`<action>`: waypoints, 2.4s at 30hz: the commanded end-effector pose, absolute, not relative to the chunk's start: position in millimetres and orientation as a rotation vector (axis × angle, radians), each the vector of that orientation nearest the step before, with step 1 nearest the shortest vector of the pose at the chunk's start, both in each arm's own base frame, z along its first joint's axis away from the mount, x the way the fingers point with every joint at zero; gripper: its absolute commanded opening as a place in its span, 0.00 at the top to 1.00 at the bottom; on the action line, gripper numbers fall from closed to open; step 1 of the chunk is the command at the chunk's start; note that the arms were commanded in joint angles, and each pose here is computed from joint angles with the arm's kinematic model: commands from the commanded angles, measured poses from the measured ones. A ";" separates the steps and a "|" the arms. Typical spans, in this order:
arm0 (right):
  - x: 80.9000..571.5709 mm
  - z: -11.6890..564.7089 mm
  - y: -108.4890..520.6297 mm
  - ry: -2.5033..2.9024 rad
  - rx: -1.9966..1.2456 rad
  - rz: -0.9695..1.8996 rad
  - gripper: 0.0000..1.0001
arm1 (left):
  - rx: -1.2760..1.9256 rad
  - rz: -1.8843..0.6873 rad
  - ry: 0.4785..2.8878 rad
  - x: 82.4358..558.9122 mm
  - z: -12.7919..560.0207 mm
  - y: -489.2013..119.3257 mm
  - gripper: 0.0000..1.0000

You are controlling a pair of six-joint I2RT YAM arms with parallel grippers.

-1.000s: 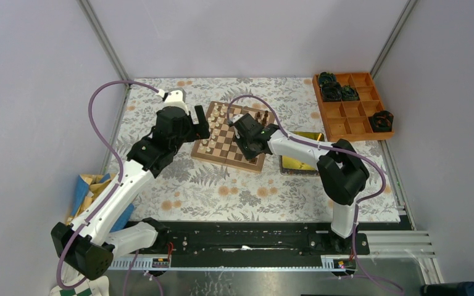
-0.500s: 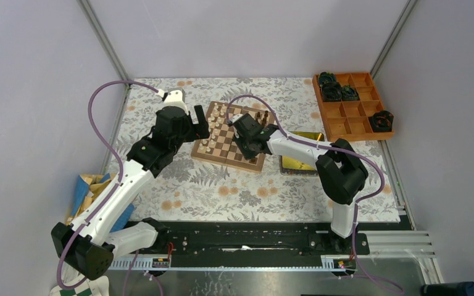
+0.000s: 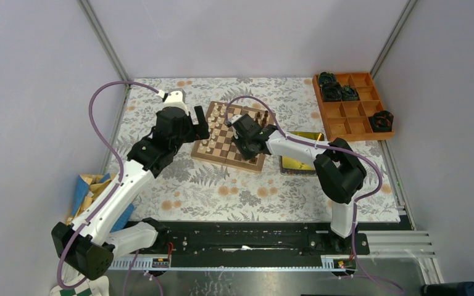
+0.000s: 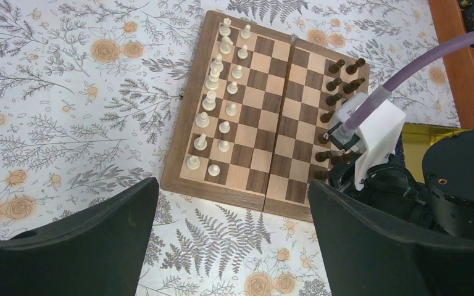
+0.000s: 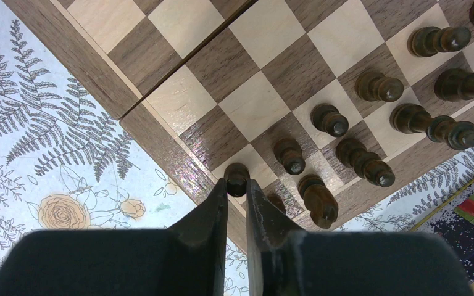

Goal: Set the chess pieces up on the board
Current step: Place the chess piece on the chessboard.

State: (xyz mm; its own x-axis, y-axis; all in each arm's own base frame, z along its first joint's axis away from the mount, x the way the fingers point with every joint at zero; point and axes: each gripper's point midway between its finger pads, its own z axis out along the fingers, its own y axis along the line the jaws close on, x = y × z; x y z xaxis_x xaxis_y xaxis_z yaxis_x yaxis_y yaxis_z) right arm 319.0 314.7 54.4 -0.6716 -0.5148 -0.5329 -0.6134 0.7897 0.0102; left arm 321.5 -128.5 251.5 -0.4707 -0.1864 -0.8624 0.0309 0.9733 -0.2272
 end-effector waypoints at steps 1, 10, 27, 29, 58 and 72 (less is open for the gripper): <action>321.9 60.6 324.3 2.422 -0.855 0.282 0.82 | -0.119 -0.272 2.028 324.9 254.4 -128.6 0.01; 321.5 58.4 319.1 2.430 -0.851 0.252 0.77 | -0.118 -0.280 2.025 325.0 256.0 -129.8 0.01; 320.0 52.3 309.1 2.450 -0.832 0.201 0.73 | -0.114 -0.288 2.040 325.1 251.2 -132.2 0.01; 320.4 52.8 309.2 2.449 -0.831 0.201 0.72 | -0.114 -0.288 2.039 325.2 251.3 -132.2 0.01; 329.6 87.5 316.4 2.350 -0.811 0.243 0.66 | -0.115 -0.300 2.036 325.2 252.3 -133.8 0.01; 329.8 118.7 320.2 2.290 -0.793 0.292 0.65 | -0.130 -0.306 2.019 324.7 260.0 -132.4 0.01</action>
